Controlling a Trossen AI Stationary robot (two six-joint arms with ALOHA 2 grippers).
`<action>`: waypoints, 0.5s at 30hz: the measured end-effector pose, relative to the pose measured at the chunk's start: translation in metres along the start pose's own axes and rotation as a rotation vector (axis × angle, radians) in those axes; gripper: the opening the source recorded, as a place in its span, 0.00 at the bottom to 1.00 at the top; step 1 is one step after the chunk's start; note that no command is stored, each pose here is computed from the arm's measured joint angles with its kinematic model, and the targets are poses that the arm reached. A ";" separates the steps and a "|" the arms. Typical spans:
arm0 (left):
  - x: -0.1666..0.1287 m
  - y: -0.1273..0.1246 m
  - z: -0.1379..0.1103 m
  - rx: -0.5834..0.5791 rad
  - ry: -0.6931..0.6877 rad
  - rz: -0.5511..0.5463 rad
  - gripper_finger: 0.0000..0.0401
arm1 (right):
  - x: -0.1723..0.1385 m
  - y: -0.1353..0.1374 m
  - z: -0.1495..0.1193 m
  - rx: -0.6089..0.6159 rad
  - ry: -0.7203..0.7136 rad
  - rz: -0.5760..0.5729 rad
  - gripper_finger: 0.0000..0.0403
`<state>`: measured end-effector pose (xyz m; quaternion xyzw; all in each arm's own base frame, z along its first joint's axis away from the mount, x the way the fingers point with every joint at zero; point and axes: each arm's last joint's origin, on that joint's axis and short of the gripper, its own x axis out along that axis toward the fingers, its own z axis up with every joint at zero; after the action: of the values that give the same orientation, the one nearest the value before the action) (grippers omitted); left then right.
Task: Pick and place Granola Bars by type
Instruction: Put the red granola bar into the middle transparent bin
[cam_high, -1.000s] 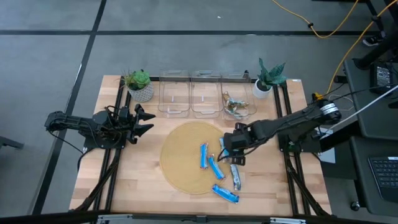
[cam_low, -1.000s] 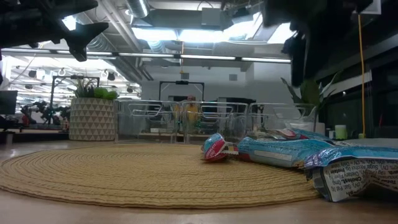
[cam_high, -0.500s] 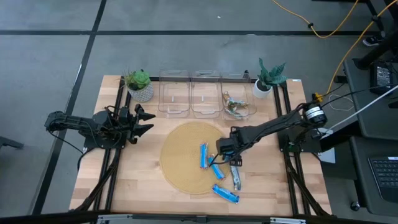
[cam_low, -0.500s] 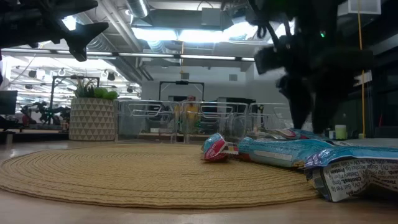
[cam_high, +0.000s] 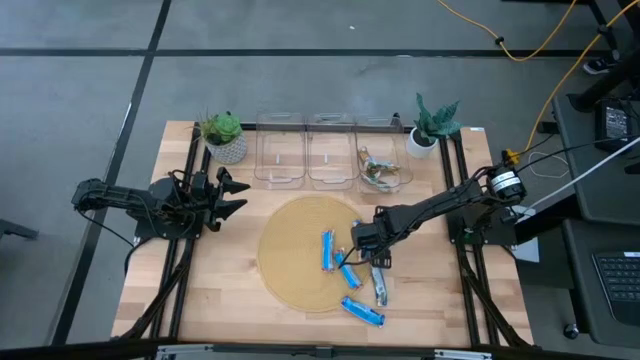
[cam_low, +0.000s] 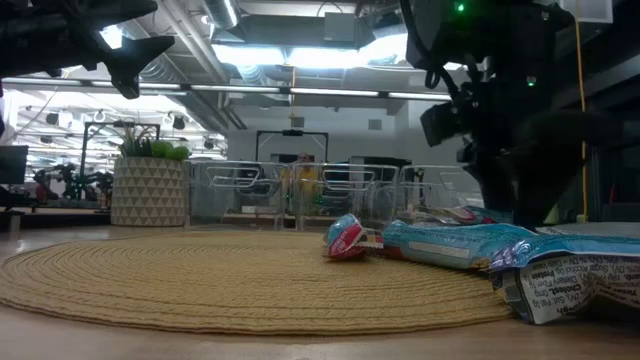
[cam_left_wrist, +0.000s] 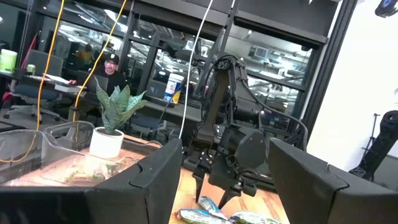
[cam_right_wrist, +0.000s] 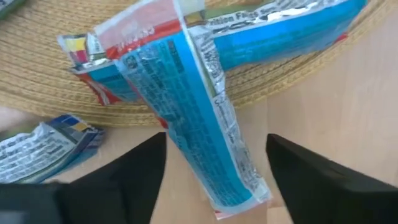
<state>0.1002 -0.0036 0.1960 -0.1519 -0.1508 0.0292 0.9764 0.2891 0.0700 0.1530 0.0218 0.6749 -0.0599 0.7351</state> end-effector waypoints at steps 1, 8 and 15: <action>0.000 0.000 0.000 0.000 0.000 0.000 0.56 | 0.000 0.000 0.000 0.000 -0.004 -0.004 0.62; 0.000 0.000 0.000 0.000 0.000 0.000 0.56 | 0.000 0.000 0.000 -0.010 -0.007 -0.006 0.33; 0.000 0.000 0.000 0.000 0.000 0.000 0.56 | -0.001 0.000 -0.001 -0.024 0.002 0.003 0.13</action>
<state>0.1002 -0.0036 0.1960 -0.1519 -0.1508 0.0292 0.9764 0.2884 0.0699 0.1542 0.0141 0.6763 -0.0508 0.7347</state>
